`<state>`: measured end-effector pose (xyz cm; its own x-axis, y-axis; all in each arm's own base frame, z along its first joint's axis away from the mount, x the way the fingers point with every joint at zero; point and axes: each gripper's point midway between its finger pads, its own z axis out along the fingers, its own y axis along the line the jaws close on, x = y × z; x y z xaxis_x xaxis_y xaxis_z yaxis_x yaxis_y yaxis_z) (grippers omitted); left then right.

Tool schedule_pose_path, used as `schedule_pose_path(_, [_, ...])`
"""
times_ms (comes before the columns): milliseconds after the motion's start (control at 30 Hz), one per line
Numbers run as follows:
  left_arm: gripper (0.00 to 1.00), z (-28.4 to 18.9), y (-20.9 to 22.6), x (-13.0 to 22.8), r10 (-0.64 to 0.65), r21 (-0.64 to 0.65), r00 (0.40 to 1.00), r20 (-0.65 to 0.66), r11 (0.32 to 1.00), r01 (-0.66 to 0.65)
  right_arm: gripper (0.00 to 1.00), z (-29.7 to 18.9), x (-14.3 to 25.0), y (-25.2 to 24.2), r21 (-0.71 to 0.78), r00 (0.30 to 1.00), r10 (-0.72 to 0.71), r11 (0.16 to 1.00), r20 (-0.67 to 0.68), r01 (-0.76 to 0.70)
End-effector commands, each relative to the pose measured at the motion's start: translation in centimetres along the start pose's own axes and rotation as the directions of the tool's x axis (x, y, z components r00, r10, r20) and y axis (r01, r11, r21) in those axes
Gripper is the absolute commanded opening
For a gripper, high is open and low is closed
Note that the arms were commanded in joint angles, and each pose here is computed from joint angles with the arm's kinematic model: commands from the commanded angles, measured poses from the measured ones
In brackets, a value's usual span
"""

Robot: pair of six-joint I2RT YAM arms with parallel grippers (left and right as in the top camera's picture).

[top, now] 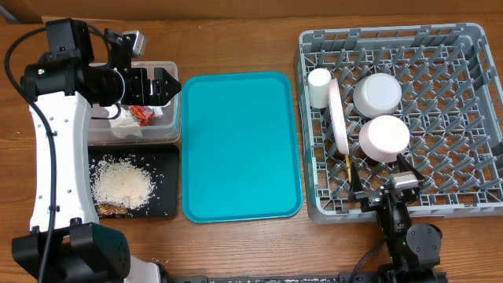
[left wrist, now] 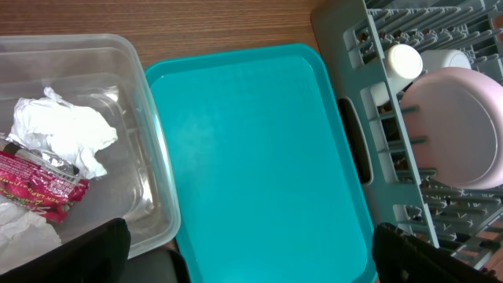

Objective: Sort waste into correct bins and load items into the dishwasher

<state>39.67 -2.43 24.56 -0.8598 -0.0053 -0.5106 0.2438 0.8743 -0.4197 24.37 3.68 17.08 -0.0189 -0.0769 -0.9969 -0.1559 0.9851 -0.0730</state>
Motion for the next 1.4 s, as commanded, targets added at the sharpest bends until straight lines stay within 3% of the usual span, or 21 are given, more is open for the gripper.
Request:
schedule_pose_path(0, [1.0, -0.7, -0.6, -0.8, 0.017, -0.003, 1.0, 0.025, 1.0, -0.017, 1.0, 0.0, 0.1, 0.1, -0.004, 1.0, -0.007, 1.0, 0.007, 0.007])
schedule_pose_path(1100, [1.0, -0.7, -0.6, -0.8, 0.017, -0.003, 1.0, 0.025, 1.0, -0.017, 1.0, 0.0, 0.1, 0.1, -0.004, 1.0, -0.007, 1.0, 0.007, 0.007])
schedule_pose_path(1367, [1.0, -3.6, -1.5, 0.2, 0.052, -0.103, 0.998, 0.037, 0.994, -0.048, 1.0, 0.0, 0.1, 0.1, -0.004, 1.0, -0.007, 1.0, 0.007, 0.007])
